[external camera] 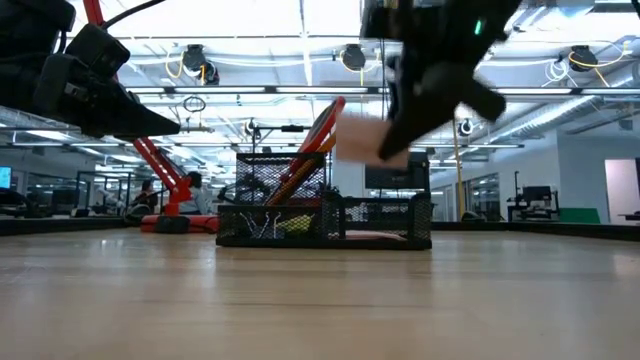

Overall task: Pick and place office supplies into organizer
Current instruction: Put the pink sticky notes into the desk organizer, then return to Home Position

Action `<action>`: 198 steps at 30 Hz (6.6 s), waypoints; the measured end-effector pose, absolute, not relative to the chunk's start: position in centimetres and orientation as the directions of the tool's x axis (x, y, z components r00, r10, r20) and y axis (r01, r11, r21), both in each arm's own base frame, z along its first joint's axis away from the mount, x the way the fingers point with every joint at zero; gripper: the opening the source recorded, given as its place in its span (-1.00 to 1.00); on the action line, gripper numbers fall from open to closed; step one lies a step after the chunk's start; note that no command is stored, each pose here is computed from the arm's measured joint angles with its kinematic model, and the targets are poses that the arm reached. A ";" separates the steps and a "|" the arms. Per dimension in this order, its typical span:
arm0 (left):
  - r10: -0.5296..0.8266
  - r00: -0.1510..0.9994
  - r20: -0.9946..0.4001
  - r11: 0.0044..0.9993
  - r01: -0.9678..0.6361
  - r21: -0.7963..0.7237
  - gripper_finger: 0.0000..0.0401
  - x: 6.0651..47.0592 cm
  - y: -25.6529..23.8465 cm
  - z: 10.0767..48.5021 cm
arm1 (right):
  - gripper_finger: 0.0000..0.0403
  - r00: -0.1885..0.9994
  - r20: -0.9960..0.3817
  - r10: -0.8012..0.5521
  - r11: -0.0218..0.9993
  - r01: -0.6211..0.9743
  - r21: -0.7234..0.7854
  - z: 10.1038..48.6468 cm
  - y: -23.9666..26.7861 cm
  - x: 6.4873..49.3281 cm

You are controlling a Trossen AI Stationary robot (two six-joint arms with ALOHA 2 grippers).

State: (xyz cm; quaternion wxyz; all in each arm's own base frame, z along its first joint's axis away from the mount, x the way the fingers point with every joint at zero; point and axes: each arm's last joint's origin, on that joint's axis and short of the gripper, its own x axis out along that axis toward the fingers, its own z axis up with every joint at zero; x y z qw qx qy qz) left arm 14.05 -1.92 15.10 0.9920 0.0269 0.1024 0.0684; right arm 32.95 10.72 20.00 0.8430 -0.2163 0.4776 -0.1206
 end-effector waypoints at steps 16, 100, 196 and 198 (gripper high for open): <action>0.142 0.968 -0.208 0.987 -0.124 0.098 -0.85 14.0 -1.9 15.0 | -0.59 0.496 -0.815 -0.300 0.941 0.014 -0.338 16.8 6.2 33.3; 0.087 0.987 -0.134 0.986 -0.065 0.154 -0.85 14.1 -2.6 15.7 | -1.00 0.871 -0.492 -0.005 0.959 -0.135 -0.248 23.6 12.2 32.4; 0.106 0.994 -0.014 0.947 -0.097 0.306 -0.85 9.6 -3.1 17.4 | -1.00 0.982 0.176 -0.074 0.997 0.073 0.014 18.7 1.7 10.0; 0.080 0.997 0.016 0.951 -0.081 0.298 -0.85 9.6 -3.2 17.8 | -1.00 0.981 0.183 -0.070 0.997 0.070 0.007 18.7 1.6 9.9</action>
